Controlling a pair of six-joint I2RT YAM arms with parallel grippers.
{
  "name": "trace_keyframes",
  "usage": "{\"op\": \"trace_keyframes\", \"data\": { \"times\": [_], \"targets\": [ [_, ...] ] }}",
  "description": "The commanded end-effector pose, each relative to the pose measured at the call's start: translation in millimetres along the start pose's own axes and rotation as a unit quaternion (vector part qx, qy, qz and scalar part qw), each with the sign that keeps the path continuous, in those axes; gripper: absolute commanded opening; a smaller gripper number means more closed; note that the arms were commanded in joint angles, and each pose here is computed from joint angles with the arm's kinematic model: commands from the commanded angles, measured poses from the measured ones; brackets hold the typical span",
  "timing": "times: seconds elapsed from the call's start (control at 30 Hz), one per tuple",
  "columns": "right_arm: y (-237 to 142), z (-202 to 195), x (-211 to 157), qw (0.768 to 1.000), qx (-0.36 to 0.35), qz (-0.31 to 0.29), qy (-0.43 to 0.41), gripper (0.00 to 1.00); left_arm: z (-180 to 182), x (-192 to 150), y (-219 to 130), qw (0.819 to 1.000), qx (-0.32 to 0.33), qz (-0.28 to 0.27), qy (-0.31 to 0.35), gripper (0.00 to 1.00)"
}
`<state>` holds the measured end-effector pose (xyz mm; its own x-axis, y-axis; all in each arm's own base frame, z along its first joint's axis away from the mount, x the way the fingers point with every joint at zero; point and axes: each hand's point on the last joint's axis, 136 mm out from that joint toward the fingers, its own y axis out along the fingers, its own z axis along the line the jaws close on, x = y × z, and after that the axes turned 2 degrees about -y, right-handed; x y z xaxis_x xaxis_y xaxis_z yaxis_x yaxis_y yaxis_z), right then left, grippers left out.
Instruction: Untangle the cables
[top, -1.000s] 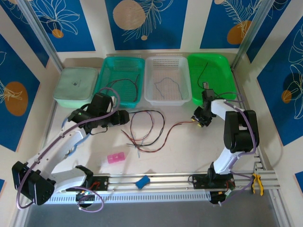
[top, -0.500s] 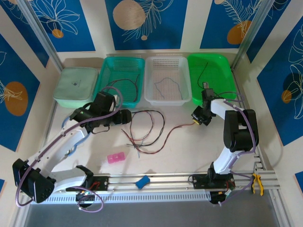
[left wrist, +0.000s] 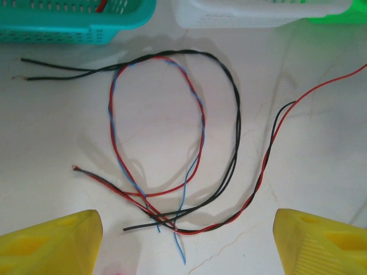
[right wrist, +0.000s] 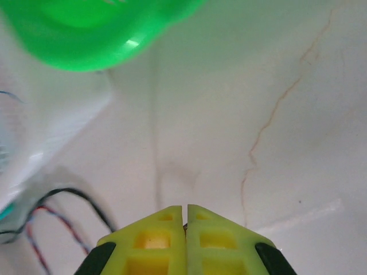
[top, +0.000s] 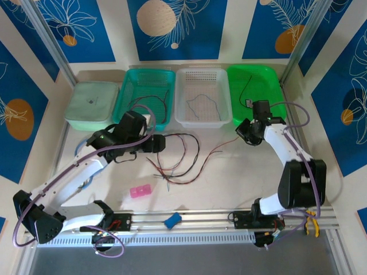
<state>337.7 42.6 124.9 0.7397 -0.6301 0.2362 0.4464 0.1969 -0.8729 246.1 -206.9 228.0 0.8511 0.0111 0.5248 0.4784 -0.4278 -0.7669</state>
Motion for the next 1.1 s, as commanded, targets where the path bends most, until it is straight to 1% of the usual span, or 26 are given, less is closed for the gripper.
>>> {"op": "trace_keyframes", "data": {
  "times": [0.0,0.27,0.43,0.53,0.67,0.9,1.07],
  "targets": [
    [-31,13,-1,1.000,0.022,-0.008,-0.009,0.00,-12,12,-7,1.000,-0.004,-0.013,0.022,0.78],
    [-91,43,8,0.995,0.083,-0.056,-0.025,0.00,-39,26,-8,0.998,-0.029,-0.018,0.047,0.78],
    [-130,79,13,0.984,0.138,-0.086,-0.073,0.00,-53,37,-12,0.997,-0.041,-0.029,0.061,0.77],
    [-146,102,11,0.975,0.173,-0.091,-0.101,0.00,-62,45,-16,0.996,-0.048,-0.037,0.068,0.77],
    [-163,131,6,0.964,0.214,-0.091,-0.132,0.00,-74,53,-21,0.994,-0.065,-0.048,0.077,0.76],
    [-188,180,-7,0.939,0.285,-0.090,-0.173,0.00,-107,60,-22,0.981,-0.136,-0.062,0.120,0.74],
    [-191,200,-20,0.933,0.294,-0.078,-0.192,0.00,-133,74,-28,0.967,-0.180,-0.094,0.153,0.71]
  ]
}}
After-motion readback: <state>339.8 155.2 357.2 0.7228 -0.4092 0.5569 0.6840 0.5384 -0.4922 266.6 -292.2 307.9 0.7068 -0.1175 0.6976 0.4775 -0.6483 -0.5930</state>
